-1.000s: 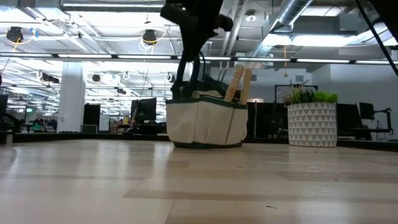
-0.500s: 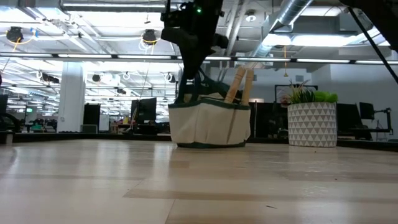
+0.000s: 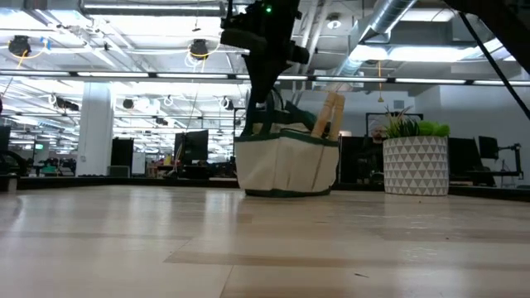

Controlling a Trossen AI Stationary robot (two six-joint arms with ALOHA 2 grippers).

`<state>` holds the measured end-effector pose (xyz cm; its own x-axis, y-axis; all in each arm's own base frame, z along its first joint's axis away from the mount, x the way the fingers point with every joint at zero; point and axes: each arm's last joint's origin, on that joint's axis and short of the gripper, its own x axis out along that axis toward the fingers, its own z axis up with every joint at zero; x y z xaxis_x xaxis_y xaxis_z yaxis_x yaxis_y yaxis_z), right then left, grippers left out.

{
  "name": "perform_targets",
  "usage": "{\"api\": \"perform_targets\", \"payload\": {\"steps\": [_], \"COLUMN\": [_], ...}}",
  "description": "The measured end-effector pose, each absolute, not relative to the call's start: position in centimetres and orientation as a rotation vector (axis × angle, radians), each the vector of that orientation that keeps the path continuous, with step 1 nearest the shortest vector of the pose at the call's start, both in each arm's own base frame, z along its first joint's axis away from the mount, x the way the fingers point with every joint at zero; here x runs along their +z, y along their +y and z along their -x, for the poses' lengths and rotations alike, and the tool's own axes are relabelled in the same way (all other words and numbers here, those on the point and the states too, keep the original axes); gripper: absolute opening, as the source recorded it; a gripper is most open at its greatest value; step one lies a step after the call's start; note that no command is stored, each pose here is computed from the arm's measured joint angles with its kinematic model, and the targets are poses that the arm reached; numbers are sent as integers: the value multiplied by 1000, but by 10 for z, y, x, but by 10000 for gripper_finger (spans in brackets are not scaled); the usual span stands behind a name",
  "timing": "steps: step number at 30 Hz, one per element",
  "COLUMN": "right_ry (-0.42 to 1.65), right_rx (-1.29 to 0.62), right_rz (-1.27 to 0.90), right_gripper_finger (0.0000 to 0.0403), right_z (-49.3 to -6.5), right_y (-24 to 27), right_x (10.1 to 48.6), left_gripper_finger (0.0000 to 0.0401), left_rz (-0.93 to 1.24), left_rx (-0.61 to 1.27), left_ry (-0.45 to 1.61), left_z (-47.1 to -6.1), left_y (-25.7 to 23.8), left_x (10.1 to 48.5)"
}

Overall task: Pick & Place Garden tools in Gardening bag
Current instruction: Put the green shear scissors into the gardening bag, then return to Home Position

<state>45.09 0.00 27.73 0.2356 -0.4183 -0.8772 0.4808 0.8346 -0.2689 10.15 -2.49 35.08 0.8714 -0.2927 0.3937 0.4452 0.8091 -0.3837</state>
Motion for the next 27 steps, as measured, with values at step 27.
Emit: {"api": "perform_targets", "payload": {"steps": [27], "right_ry": [1153], "right_rx": [-608], "right_rz": [-174], "right_gripper_finger": [158], "right_z": [-460], "right_y": [-18], "right_x": [271], "left_gripper_finger": [2], "left_rz": [499], "left_rx": [-404], "left_ry": [-325], "left_z": [-101], "left_y": [-25], "left_x": [351]}}
